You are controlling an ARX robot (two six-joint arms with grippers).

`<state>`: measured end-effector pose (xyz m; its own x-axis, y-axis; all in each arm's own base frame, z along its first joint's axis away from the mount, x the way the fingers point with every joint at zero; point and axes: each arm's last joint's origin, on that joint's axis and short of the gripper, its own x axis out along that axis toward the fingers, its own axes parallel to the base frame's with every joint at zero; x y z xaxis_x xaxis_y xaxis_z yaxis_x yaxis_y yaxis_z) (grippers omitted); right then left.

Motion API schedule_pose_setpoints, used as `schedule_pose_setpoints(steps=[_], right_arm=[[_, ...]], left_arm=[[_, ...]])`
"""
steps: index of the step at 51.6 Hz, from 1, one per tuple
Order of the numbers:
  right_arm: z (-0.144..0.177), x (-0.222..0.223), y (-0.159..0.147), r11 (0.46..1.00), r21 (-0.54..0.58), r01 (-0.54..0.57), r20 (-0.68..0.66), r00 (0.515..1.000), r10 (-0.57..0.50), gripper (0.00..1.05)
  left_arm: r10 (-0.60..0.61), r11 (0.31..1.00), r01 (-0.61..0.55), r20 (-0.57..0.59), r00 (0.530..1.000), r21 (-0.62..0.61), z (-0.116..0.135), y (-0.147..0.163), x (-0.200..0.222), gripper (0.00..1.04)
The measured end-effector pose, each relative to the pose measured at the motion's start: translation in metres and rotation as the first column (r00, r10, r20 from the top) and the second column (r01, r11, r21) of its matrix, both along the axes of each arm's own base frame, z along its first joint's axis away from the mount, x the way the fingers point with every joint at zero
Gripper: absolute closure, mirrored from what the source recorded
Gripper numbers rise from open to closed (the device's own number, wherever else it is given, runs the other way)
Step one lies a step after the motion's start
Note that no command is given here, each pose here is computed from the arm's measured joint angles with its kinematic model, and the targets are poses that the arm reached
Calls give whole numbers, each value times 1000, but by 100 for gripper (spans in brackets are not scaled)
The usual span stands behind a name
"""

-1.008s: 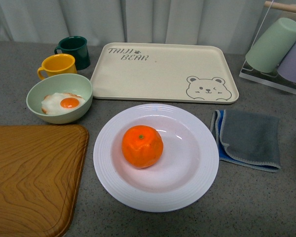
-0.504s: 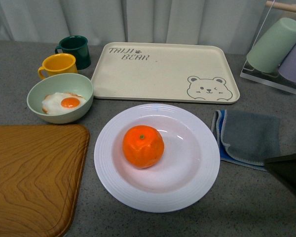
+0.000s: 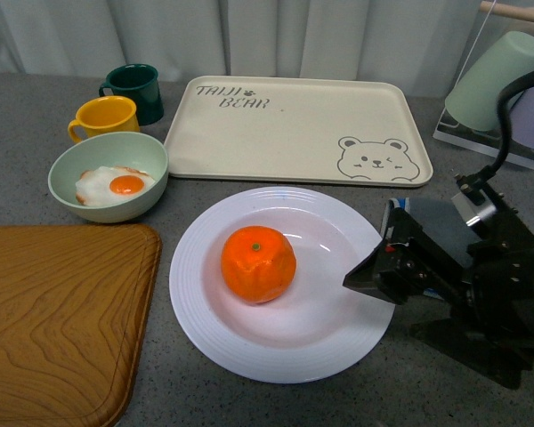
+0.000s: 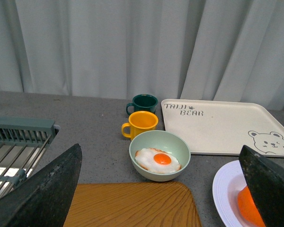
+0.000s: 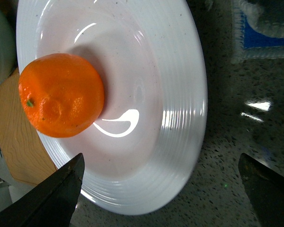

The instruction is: Place orange and plate with both arms

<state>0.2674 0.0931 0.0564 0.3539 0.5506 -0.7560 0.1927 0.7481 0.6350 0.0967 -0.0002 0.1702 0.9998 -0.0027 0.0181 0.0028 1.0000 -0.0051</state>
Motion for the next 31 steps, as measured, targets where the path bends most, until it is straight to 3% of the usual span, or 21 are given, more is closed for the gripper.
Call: schedule_pose_setpoints(steps=[20, 31], right_arm=[[-15, 29, 26, 996, 7, 89, -149, 985, -87, 10], [-18, 36, 28, 991, -38, 130, -231, 964, -135, 36]], left_arm=[[0, 1000, 0, 0, 1000, 0, 0, 0, 0, 7], [0, 1000, 0, 0, 1000, 0, 0, 0, 0, 7]])
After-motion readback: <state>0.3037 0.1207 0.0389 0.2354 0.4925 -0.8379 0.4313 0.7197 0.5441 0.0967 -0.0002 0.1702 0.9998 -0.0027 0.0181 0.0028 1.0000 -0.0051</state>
